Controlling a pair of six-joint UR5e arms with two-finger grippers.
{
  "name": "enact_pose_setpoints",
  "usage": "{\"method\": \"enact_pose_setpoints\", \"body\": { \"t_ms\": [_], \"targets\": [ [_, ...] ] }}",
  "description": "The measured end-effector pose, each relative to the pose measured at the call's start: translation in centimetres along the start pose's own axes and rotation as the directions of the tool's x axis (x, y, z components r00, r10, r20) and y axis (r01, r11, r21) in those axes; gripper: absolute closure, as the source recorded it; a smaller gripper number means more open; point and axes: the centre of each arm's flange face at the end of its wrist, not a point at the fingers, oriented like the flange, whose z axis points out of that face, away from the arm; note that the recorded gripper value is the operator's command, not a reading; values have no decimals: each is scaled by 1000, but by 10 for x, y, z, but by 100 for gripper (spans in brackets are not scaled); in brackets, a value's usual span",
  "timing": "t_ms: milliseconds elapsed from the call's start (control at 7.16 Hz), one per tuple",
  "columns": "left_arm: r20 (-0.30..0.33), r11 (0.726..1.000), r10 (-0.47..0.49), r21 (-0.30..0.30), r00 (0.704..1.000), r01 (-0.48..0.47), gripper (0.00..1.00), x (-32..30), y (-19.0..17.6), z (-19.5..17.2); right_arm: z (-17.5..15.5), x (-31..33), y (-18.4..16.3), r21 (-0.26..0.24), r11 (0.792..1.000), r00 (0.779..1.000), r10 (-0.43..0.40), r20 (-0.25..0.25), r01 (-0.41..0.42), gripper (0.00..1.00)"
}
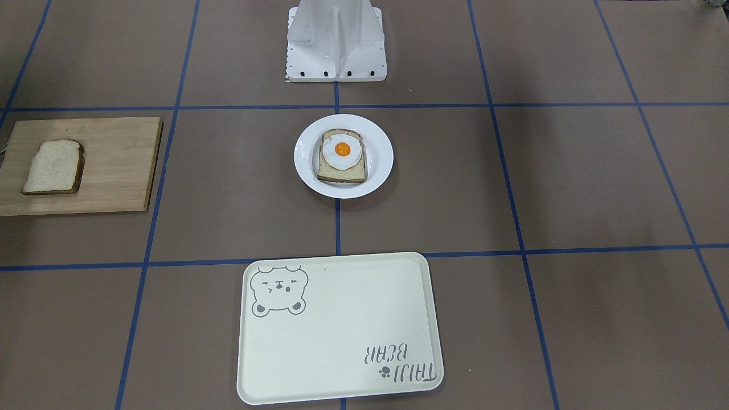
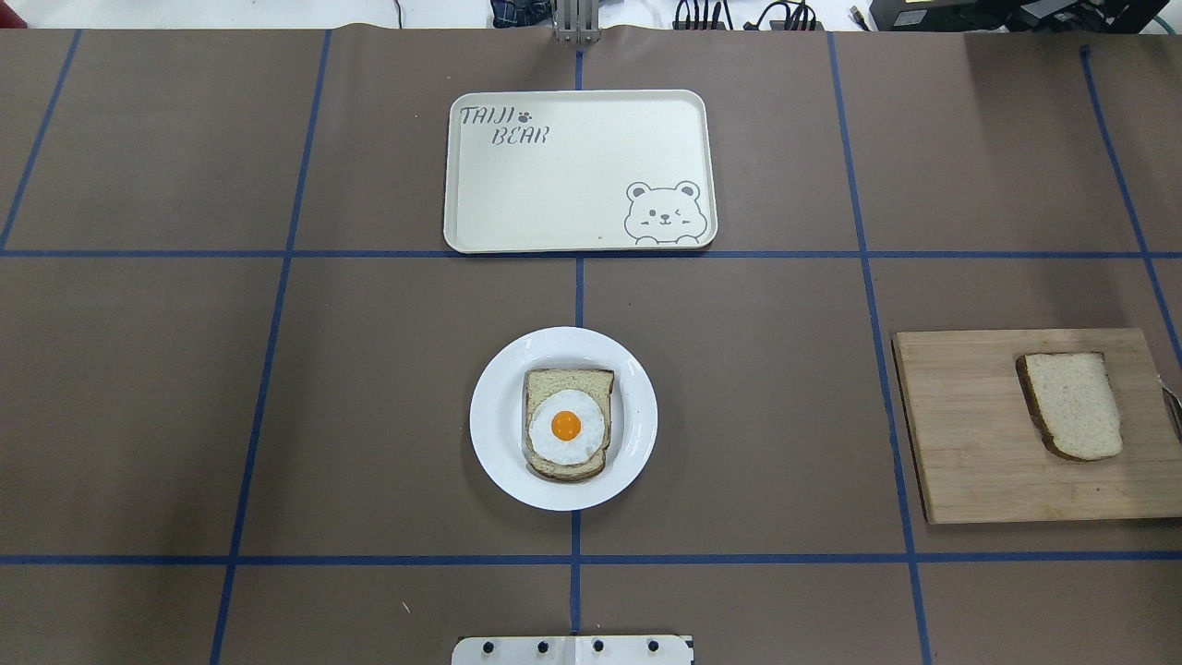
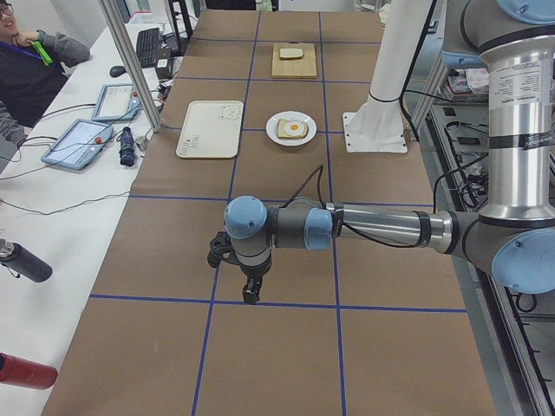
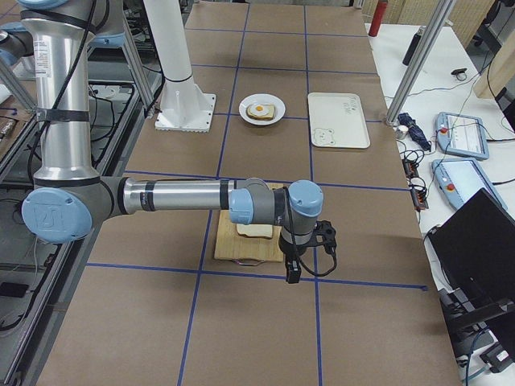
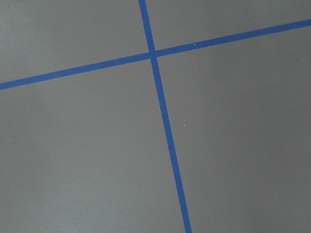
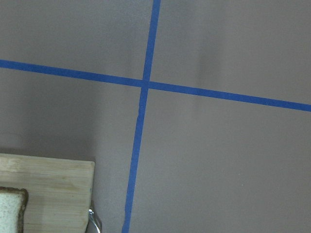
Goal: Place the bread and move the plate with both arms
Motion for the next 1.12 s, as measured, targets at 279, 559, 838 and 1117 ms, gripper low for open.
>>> {"method": "enact_pose_setpoints", "body": {
  "t_ms": [279, 559, 838, 1117],
  "targets": [
    [0, 1000, 3, 5, 1000, -3, 1, 2, -1, -2, 0, 0, 0, 0, 1000, 1000, 0, 0, 0, 0],
    [3, 1000, 17, 20, 1000, -17, 1, 9, -6, -9, 0, 0, 0, 0, 1000, 1000, 0, -1, 0, 0],
    [11, 998, 41, 52, 999, -42, 1, 17, -22, -23, -11, -13, -6, 27, 1000, 999, -17, 36, 16, 0],
    [34, 986, 99, 132, 995, -103, 1, 29, -53, -53, -55, -49, -13, 117, 990, 995, -82, 61, 75, 0]
  ]
}}
